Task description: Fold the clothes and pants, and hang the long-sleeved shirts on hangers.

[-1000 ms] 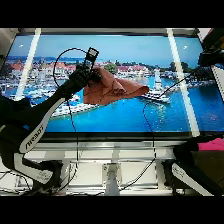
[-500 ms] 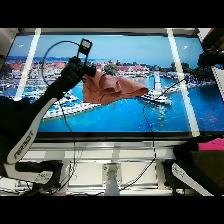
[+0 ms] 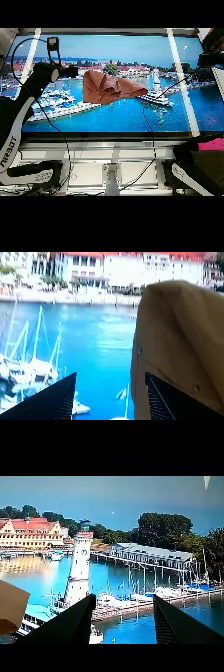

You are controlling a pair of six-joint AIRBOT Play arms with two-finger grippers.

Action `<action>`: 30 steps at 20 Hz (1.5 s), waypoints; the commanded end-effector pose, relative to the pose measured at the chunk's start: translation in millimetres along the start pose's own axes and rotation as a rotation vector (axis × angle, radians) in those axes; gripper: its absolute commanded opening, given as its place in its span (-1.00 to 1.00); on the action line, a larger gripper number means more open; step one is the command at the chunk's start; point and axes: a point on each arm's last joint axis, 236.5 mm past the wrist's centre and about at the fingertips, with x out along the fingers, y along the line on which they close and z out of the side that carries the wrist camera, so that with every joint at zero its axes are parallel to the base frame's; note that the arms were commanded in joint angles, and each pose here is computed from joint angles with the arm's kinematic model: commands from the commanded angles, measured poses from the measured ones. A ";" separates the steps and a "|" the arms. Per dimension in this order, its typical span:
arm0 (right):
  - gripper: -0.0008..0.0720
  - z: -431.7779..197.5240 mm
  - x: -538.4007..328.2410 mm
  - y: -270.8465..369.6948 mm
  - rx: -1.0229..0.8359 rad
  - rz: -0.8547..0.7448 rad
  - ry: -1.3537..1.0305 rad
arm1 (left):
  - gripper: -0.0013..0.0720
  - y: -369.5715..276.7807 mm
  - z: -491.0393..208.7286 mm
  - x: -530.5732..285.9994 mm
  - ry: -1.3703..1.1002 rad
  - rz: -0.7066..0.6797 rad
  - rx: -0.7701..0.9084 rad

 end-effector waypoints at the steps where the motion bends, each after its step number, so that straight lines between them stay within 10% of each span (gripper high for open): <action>1: 0.14 0.1 -0.4 -0.4 0.001 -0.001 -0.001 | 0.30 -11.7 -64.6 13.2 0.297 -0.153 -0.152; 6: 0.14 0.0 -0.4 -0.3 0.001 -0.001 0.000 | 0.44 -42.5 -97.4 29.0 0.476 -0.411 -0.232; 18: 0.14 -1.7 -0.4 0.0 0.001 0.001 0.007 | 0.42 -38.0 -129.8 71.8 0.536 -0.421 -0.166; 24: 0.14 -1.6 -0.4 0.6 0.003 0.003 0.007 | 0.10 -70.7 -98.5 75.0 0.416 -0.547 -0.237; 26: 0.14 -1.5 -0.4 0.8 0.004 0.004 0.006 | -0.78 -73.8 -98.5 74.7 0.414 -0.551 -0.235; 30: 0.14 -0.8 -0.5 4.0 0.013 0.018 0.003 | -0.91 -88.1 -92.0 65.6 0.411 -0.607 -0.264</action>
